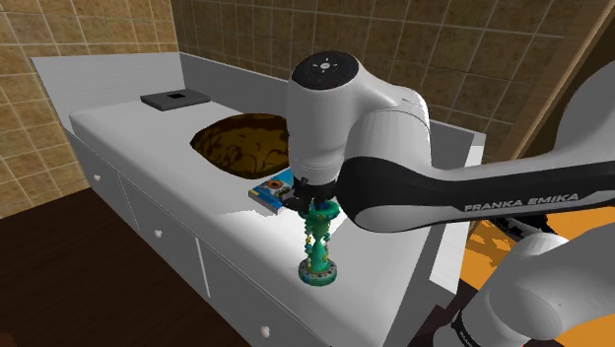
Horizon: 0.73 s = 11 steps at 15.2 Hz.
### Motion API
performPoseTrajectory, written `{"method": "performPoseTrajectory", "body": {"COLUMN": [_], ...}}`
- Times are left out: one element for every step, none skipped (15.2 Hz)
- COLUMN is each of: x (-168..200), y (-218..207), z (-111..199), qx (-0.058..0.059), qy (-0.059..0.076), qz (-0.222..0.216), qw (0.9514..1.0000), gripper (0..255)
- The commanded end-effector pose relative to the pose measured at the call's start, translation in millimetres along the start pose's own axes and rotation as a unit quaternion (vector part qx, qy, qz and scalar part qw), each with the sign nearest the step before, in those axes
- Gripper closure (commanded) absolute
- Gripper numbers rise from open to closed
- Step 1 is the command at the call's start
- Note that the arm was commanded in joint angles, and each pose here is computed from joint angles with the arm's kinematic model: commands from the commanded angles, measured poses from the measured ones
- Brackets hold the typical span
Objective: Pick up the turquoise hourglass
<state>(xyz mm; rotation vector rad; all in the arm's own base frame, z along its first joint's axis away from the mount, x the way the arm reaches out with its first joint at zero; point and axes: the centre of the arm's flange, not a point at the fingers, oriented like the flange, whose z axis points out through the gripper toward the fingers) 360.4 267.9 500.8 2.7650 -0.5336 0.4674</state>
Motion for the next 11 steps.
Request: {"method": "performPoseTrajectory", "body": {"x": [4, 6, 8, 9, 11, 13, 15, 17, 19, 19, 19], "y": [2, 3, 4, 5, 6, 8, 9, 10, 11, 11, 11], "z": [-10, -15, -19, -24, -29, -34, -39, -43, -48, -49, -49], "qx": [0.000, 0.000, 0.000, 0.000, 0.000, 0.000, 0.000, 0.000, 0.000, 0.000, 0.000], "qy": [0.000, 0.000, 0.000, 0.000, 0.000, 0.000, 0.000, 0.000, 0.000, 0.000, 0.000], "qz": [0.000, 0.000, 0.000, 0.000, 0.000, 0.000, 0.000, 0.000, 0.000, 0.000, 0.000], "qw": [1.0000, 1.0000, 1.0000, 1.0000, 1.0000, 1.0000, 1.0000, 1.0000, 1.0000, 1.0000, 1.0000], "gripper": [255, 255, 255, 255, 255, 255, 255, 255, 255, 255, 255]}}
